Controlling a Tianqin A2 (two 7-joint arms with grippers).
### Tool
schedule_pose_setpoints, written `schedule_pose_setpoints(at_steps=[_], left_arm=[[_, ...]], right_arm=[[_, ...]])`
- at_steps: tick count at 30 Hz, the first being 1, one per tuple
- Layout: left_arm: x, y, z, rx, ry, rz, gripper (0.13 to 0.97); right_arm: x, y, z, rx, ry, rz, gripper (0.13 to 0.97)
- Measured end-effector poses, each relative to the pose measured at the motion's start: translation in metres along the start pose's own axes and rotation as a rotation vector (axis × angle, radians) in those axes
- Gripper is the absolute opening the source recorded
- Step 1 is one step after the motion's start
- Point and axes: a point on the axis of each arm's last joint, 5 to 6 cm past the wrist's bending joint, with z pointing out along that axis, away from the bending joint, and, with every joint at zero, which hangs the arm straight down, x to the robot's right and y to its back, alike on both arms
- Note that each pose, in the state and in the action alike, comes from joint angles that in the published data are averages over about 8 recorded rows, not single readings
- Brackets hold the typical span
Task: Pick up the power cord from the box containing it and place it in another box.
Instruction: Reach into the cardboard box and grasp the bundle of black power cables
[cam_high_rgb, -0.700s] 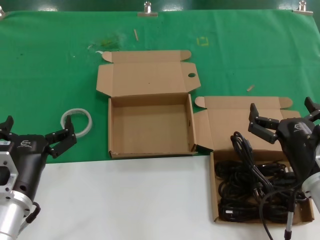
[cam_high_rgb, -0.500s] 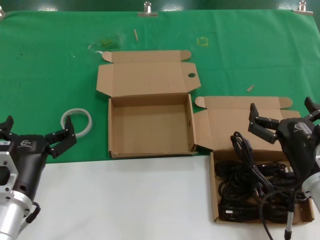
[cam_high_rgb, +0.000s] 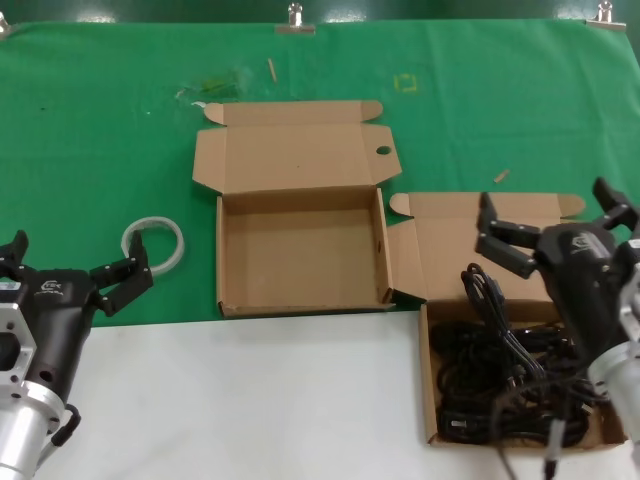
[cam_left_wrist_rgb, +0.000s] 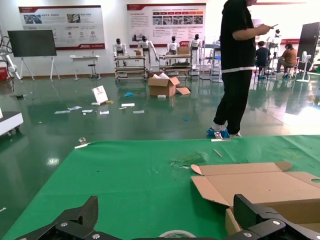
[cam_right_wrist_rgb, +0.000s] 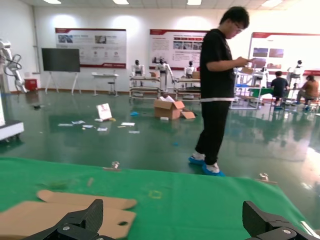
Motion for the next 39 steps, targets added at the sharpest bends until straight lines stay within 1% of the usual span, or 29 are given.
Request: schedule_pose_setpoints(at_steps=[2,5,6,9,14,15,22,23,27,29,33,35,36,39], left_arm=[[0.0,0.0,0.0,0.0,0.0,0.0,0.947],[0.0,0.0,0.0,0.0,0.0,0.0,0.936],[0.0,0.0,0.0,0.0,0.0,0.0,0.936],[0.0,0.0,0.0,0.0,0.0,0.0,0.9],[0.0,0.0,0.0,0.0,0.0,0.0,0.84],[0.0,0.0,0.0,0.0,0.0,0.0,0.84],[0.0,0.0,0.0,0.0,0.0,0.0,0.697],[0.0,0.0,0.0,0.0,0.0,0.0,0.677],[0.0,0.0,0.0,0.0,0.0,0.0,0.677],[0.0,0.0,0.0,0.0,0.0,0.0,0.623],[0.0,0.0,0.0,0.0,0.0,0.0,0.514],[0.0,0.0,0.0,0.0,0.0,0.0,0.46],[0.0,0.0,0.0,0.0,0.0,0.0,0.46],[0.0,0.0,0.0,0.0,0.0,0.0,0.395]], right_arm=[[-0.009,0.001,-0.004,-0.012,-0.009,0.015,0.966],[-0.02,0.01,-0.01,-0.055,-0.01,0.042,0.966],[-0.023,0.015,-0.012,-0.073,-0.006,0.052,0.966],[-0.028,0.032,-0.018,-0.133,0.012,0.084,0.966],[-0.031,0.057,-0.023,-0.217,0.043,0.114,0.963],[-0.031,0.061,-0.024,-0.23,0.048,0.117,0.962],[-0.028,0.082,-0.025,-0.304,0.07,0.135,0.948],[-0.027,0.084,-0.026,-0.311,0.071,0.138,0.94],[-0.025,0.089,-0.026,-0.328,0.07,0.146,0.906],[-0.024,0.091,-0.027,-0.334,0.069,0.148,0.889],[-0.023,0.092,-0.027,-0.342,0.064,0.152,0.889],[-0.023,0.092,-0.026,-0.344,0.062,0.154,0.855],[-0.023,0.091,-0.026,-0.345,0.061,0.154,0.838],[-0.024,0.091,-0.026,-0.348,0.059,0.155,0.788]])
